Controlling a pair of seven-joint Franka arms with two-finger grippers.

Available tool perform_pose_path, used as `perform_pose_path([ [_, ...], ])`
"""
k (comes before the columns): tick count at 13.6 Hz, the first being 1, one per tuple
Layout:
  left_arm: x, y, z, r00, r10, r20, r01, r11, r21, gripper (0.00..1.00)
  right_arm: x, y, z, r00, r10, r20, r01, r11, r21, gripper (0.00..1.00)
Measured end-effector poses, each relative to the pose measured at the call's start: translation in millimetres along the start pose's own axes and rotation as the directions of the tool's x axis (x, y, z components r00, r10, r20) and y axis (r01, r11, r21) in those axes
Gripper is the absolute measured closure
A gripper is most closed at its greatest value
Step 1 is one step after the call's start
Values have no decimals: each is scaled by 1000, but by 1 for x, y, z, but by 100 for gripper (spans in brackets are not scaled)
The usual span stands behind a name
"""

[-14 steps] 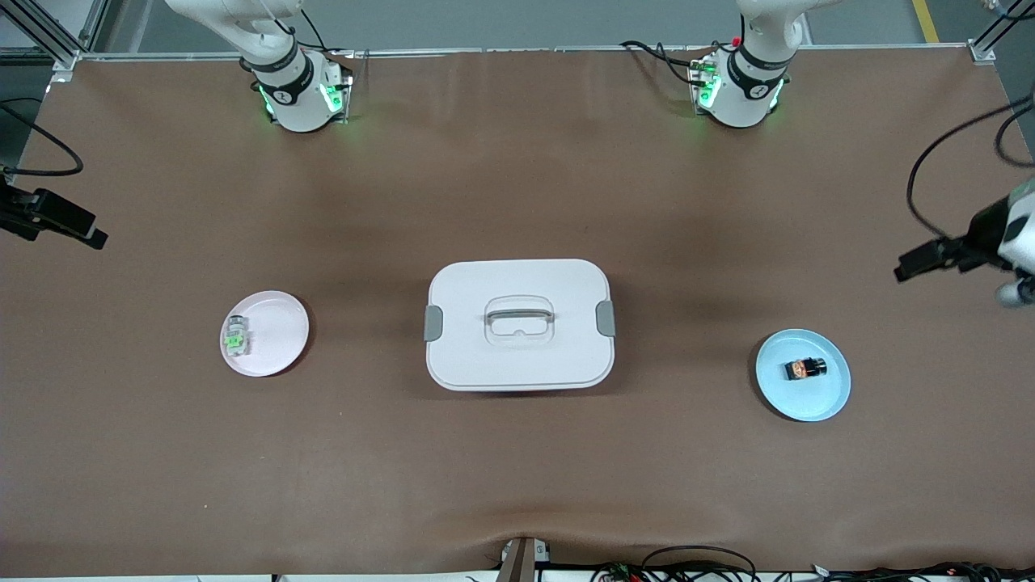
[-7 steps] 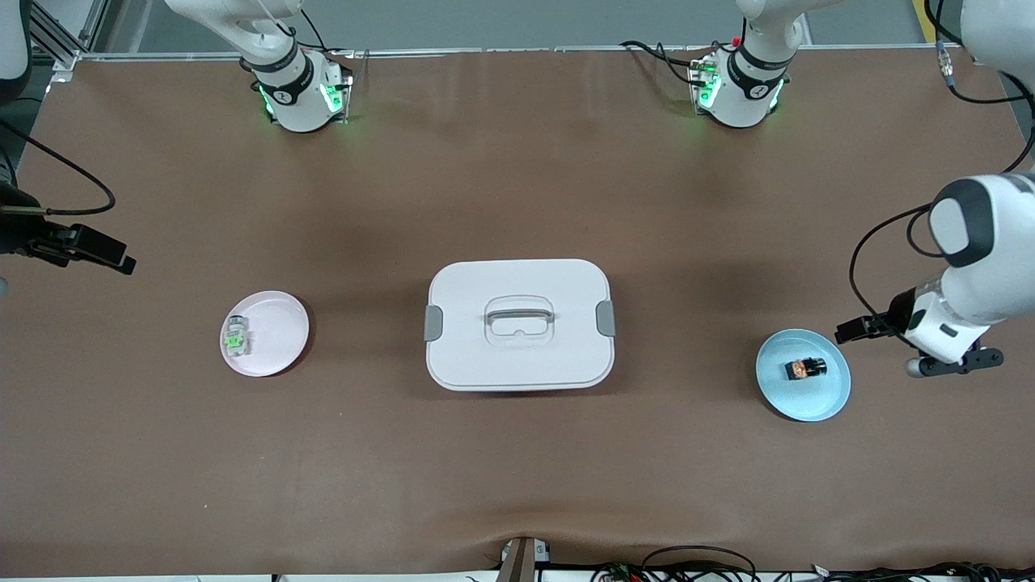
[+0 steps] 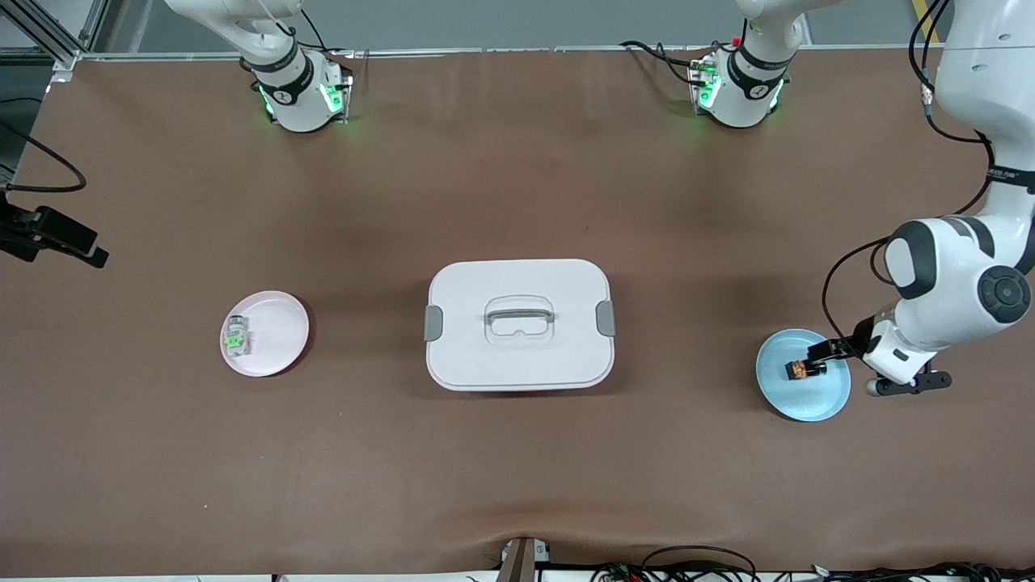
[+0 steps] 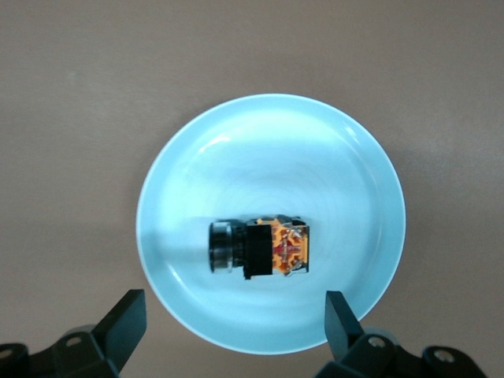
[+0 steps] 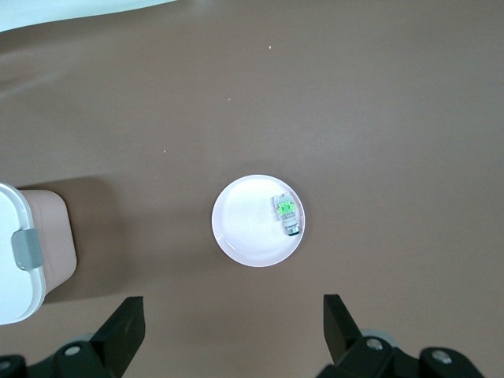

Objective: Transfer orange switch to right arm and place
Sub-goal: 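Lower the left gripper and grasp the orange switch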

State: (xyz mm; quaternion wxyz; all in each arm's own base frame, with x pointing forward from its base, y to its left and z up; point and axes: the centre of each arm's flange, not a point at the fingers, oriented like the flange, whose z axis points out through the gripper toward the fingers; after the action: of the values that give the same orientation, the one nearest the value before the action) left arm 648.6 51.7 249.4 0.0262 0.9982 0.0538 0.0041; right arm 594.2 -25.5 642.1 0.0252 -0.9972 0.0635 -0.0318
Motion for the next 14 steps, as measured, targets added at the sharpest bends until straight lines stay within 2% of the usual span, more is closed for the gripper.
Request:
perform_pose_path([
  [4,-1,12,24,999,40,7,-40,999,19,0,0,0,0,1000,0,2,0,1000,0,0],
  [10,4,12,45,999,31,-14,-31,999,7,0,3,5,12,1000,8,26,-8,1000,-9,0],
  [14,6,11,56,999,28,-14,-28,1000,1,0,5,5,13,1000,5,21,-5,1000,-15,0],
])
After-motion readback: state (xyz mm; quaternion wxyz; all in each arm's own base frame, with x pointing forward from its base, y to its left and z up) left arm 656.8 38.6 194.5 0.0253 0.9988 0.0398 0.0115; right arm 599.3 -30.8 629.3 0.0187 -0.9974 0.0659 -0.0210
